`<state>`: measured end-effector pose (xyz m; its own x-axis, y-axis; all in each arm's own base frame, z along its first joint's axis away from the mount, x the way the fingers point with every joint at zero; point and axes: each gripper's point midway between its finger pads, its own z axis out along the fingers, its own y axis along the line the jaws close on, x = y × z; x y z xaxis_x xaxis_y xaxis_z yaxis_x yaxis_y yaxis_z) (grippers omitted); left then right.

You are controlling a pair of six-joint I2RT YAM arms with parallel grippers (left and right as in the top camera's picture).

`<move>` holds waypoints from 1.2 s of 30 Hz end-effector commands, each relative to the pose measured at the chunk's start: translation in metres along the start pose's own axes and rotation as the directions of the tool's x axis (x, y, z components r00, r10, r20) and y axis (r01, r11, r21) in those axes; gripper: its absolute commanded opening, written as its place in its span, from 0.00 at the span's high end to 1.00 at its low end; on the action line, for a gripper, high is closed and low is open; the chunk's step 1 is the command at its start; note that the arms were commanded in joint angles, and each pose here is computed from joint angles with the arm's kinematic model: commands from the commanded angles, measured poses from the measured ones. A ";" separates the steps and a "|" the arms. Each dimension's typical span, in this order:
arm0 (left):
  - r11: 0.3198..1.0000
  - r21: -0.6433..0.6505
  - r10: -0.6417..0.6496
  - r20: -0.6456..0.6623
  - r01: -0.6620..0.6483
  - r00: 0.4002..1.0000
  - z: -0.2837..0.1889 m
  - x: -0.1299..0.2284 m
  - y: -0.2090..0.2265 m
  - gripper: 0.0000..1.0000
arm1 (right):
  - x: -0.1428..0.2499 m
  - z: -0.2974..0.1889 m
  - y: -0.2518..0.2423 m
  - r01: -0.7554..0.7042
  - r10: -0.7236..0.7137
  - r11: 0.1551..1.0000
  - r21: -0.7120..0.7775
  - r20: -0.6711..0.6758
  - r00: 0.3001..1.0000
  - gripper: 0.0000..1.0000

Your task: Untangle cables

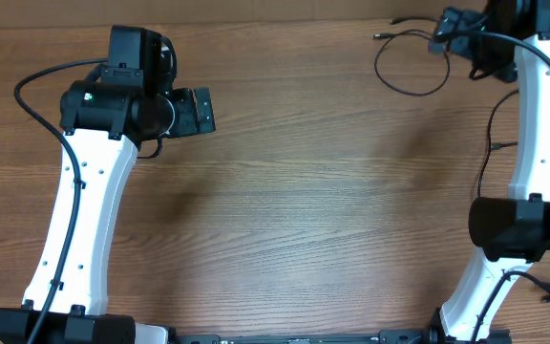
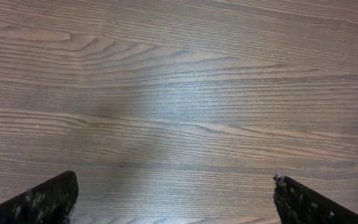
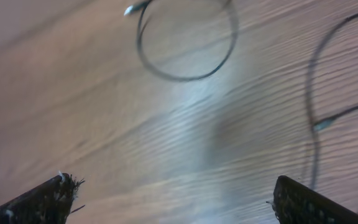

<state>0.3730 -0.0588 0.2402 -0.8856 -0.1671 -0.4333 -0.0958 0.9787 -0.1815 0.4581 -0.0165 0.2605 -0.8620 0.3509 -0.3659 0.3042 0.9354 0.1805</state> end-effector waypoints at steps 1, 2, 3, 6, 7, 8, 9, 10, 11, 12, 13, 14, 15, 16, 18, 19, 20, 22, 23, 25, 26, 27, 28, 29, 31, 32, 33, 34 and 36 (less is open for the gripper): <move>1.000 0.000 0.014 -0.006 -0.014 1.000 0.002 0.000 0.002 0.00 | 0.024 0.015 0.020 0.083 -0.093 0.992 -0.100 -0.100 0.991 0.00; 1.000 0.000 0.014 -0.006 -0.014 1.000 0.002 0.000 0.002 0.00 | 0.028 0.018 0.021 0.085 -0.096 0.992 -0.098 -0.117 0.988 0.00; 1.000 0.000 0.014 -0.006 -0.014 1.000 0.002 0.000 0.002 0.00 | 0.032 0.022 0.023 0.088 -0.101 0.991 -0.097 -0.135 0.986 0.00; 1.000 0.000 0.014 -0.006 -0.014 1.000 0.002 0.000 0.002 0.00 | 0.050 0.028 0.030 0.107 -0.123 0.990 -0.093 -0.195 0.973 0.00; 1.000 0.000 0.014 -0.006 -0.014 1.000 0.002 0.000 0.002 0.00 | 0.059 0.027 0.033 0.116 -0.134 0.989 -0.089 -0.220 0.966 0.00; 1.000 0.000 0.014 -0.006 -0.014 1.000 0.002 0.000 0.002 0.00 | 0.064 0.026 0.035 0.123 -0.140 0.988 -0.089 -0.237 0.961 0.00; 1.000 0.000 0.014 -0.006 -0.014 1.000 0.002 0.000 0.002 0.00 | 0.069 0.026 0.038 0.130 -0.149 0.987 -0.090 -0.252 0.956 0.00; 1.000 0.000 0.014 -0.006 -0.014 1.000 0.002 0.000 0.002 0.00 | 0.078 0.024 0.043 0.145 -0.165 0.985 -0.091 -0.276 0.947 0.00; 1.000 0.000 0.014 -0.006 -0.014 1.000 0.002 0.000 0.002 0.00 | 0.080 0.024 0.045 0.151 -0.171 0.984 -0.093 -0.280 0.944 0.00; 1.000 0.000 0.014 -0.006 -0.014 1.000 0.002 0.000 0.002 0.00 | 0.082 0.024 0.048 0.158 -0.179 0.983 -0.096 -0.281 0.943 0.00; 1.000 0.000 0.014 -0.006 -0.014 1.000 0.002 0.000 0.002 0.00 | 0.083 0.024 0.051 0.163 -0.185 0.982 -0.099 -0.282 0.941 0.00; 1.000 0.000 0.014 -0.006 -0.014 1.000 0.002 0.000 0.002 0.00 | 0.084 0.024 0.053 0.170 -0.192 0.980 -0.101 -0.283 0.940 0.00; 1.000 0.000 0.014 -0.006 -0.014 1.000 0.002 0.000 0.002 0.00 | 0.085 0.024 0.055 0.174 -0.196 0.979 -0.103 -0.283 0.939 0.00; 1.000 0.000 0.014 -0.005 -0.014 1.000 0.002 0.000 0.001 0.00 | 0.086 0.024 0.058 0.180 -0.203 0.978 -0.106 -0.283 0.937 0.00; 1.000 0.000 0.014 -0.006 -0.014 1.000 0.002 0.000 0.002 0.00 | 0.087 0.024 0.059 0.183 -0.207 0.977 -0.108 -0.284 0.936 0.00; 1.000 0.000 0.014 -0.005 -0.014 1.000 0.002 0.000 0.001 0.00 | 0.087 0.024 0.059 0.179 -0.203 0.978 -0.107 -0.284 0.937 0.00; 1.000 0.000 0.014 -0.006 -0.014 1.000 0.002 0.000 0.002 0.00 | 0.087 0.024 0.059 0.179 -0.203 0.978 -0.107 -0.284 0.937 0.00; 1.000 0.000 0.014 -0.006 -0.014 1.000 0.002 0.000 0.002 0.00 | 0.085 0.024 0.060 0.182 -0.205 0.977 -0.110 -0.272 0.940 0.00; 1.000 0.000 0.014 -0.006 -0.014 1.000 0.002 0.000 0.002 0.00 | 0.083 0.025 0.061 0.182 -0.206 0.977 -0.111 -0.266 0.942 0.00; 1.000 0.000 0.014 -0.006 -0.014 1.000 0.002 0.000 0.002 0.00 | 0.079 0.026 0.063 0.184 -0.208 0.976 -0.116 -0.249 0.946 0.00; 1.000 0.000 0.014 -0.006 -0.014 1.000 0.002 0.000 0.002 0.00 | 0.077 0.026 0.064 0.185 -0.209 0.976 -0.118 -0.241 0.948 0.00; 1.000 0.000 0.014 -0.006 -0.014 1.000 0.002 0.000 0.001 0.00 | 0.076 0.026 0.064 0.185 -0.209 0.975 -0.119 -0.236 0.949 0.00; 1.000 0.000 0.014 -0.006 -0.014 1.000 0.002 0.000 0.002 0.00 | 0.076 0.027 0.064 0.186 -0.209 0.975 -0.120 -0.234 0.949 0.00; 1.000 0.000 0.014 -0.006 -0.014 1.000 0.002 0.000 0.002 0.00 | 0.076 0.027 0.065 0.186 -0.210 0.975 -0.120 -0.233 0.950 0.00; 1.000 0.000 0.014 -0.006 -0.014 1.000 0.002 0.000 0.002 0.00 | 0.076 0.027 0.064 0.186 -0.209 0.975 -0.120 -0.233 0.950 0.00; 1.000 0.000 0.014 -0.006 -0.014 1.000 0.002 0.000 0.002 0.00 | 0.076 0.027 0.064 0.186 -0.209 0.975 -0.120 -0.233 0.950 0.00; 1.000 0.000 0.014 -0.006 -0.014 1.000 0.002 0.000 0.002 0.00 | 0.076 0.027 0.064 0.186 -0.210 0.975 -0.120 -0.233 0.950 0.00; 1.000 0.000 0.014 -0.006 -0.014 1.000 0.002 0.000 0.002 0.00 | 0.076 0.027 0.064 0.186 -0.209 0.975 -0.120 -0.233 0.950 0.00; 1.000 0.000 0.014 -0.005 -0.014 1.000 0.002 0.000 0.001 0.00 | 0.076 0.027 0.064 0.186 -0.210 0.975 -0.120 -0.233 0.950 0.00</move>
<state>0.3731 -0.0586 0.2402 -0.8855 -0.1674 -0.4334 -0.0964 0.9787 -0.1811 0.4233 0.0699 0.2191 -0.9770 0.1294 -0.1693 0.0922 0.9730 0.2114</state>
